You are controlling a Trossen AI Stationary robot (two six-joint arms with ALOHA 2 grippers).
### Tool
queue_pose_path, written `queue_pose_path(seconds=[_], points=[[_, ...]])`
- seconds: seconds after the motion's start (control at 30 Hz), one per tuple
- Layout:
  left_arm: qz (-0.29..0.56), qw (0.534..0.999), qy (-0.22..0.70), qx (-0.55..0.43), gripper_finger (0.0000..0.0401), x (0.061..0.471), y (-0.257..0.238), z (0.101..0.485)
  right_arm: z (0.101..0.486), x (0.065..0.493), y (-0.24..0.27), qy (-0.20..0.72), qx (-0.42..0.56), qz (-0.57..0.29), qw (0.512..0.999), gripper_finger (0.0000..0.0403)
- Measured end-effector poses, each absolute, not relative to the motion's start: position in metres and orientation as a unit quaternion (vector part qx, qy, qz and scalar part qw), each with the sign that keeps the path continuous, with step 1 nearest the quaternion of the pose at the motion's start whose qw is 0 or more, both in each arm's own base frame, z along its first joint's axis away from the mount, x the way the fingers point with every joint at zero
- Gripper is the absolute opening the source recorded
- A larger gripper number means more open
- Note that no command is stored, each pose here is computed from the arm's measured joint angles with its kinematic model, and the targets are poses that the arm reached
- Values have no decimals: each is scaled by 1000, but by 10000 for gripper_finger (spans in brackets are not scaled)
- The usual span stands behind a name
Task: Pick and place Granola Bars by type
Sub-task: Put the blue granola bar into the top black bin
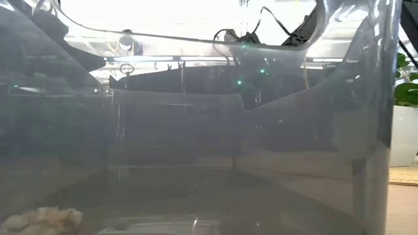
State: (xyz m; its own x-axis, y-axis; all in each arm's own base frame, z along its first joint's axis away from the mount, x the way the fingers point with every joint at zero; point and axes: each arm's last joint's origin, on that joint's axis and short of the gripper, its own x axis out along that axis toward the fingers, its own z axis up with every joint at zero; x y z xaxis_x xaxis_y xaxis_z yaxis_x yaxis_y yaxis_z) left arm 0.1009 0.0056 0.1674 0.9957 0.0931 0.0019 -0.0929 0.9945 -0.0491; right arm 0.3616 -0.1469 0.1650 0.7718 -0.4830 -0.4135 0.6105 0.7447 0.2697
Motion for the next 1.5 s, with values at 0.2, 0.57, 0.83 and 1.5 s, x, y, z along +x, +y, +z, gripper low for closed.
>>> queue_pose_path(seconds=[0.2,0.57,0.83,1.5], points=[[47,999,-2,-24,47,101,6,167,162,362,-131,172,172,-306,920,4],[47,999,-2,-24,47,101,6,168,186,334,-143,280,196,-347,873,4],[47,999,-2,-24,47,101,6,167,183,335,-143,280,204,-349,871,4],[47,999,-2,-24,47,101,6,167,169,336,-125,295,197,-331,874,16]])
